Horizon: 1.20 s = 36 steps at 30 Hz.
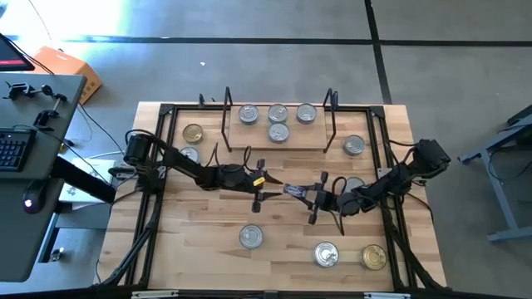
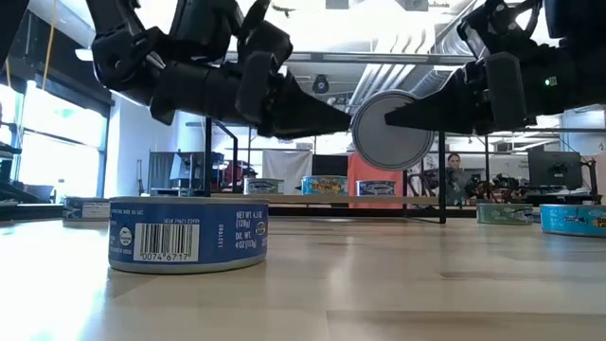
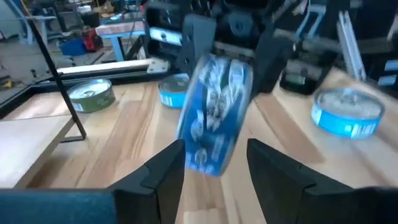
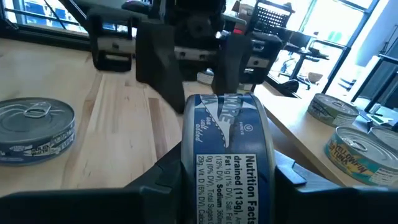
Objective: Stack canned seafood by type on shelf
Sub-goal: Put the dark blue tuna can aligned with the other dark blue tuna can on the shelf
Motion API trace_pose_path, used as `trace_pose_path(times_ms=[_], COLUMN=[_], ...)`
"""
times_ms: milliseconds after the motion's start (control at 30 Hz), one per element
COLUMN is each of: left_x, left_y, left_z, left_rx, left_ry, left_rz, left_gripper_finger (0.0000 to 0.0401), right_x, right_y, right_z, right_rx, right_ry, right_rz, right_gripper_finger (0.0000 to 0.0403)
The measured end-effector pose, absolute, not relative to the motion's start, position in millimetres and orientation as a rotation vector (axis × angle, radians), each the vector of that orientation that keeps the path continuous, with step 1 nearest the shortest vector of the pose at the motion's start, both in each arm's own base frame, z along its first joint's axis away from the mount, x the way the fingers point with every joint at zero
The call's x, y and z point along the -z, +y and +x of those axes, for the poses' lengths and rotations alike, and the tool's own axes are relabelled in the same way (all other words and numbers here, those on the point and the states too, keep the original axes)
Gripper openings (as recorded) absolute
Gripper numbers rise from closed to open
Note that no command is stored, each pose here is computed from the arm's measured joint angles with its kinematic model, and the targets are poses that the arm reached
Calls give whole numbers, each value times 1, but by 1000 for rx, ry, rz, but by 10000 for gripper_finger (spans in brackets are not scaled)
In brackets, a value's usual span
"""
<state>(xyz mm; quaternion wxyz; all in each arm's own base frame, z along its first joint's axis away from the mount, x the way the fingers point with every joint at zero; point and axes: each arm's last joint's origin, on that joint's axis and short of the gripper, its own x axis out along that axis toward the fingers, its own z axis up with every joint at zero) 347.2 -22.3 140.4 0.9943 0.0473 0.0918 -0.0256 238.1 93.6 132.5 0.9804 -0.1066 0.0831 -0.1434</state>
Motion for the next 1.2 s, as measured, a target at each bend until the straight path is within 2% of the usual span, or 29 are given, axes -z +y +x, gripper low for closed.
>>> trace_pose_path(times_ms=[100,233,433,667,800,933,1100,1200], left_x=[-142,-142,-144,-153,-150,-149,-146,-143], left_y=[-19,-17,-15,-25,-31,-36,-39,-38], left_z=[348,348,350,359,360,359,358,357], left_rx=[70,102,106,90,103,94,93,86], left_ry=[171,173,160,152,202,218,251,283], left_rz=[50,45,125,271,344,365,401,385], left_gripper_finger=[183,226,290,298,283,236,132,122], right_x=[-132,-133,-135,-145,-147,-147,-147,-152], right_y=[94,93,93,94,96,96,96,95], right_z=[238,238,240,254,257,258,258,256], right_rx=[287,288,247,183,173,176,185,186], right_ry=[167,166,144,117,127,130,121,110], right_rz=[-212,-211,-192,-219,-262,-251,-132,-117], right_gripper_finger=[117,117,117,117,117,123,192,226])
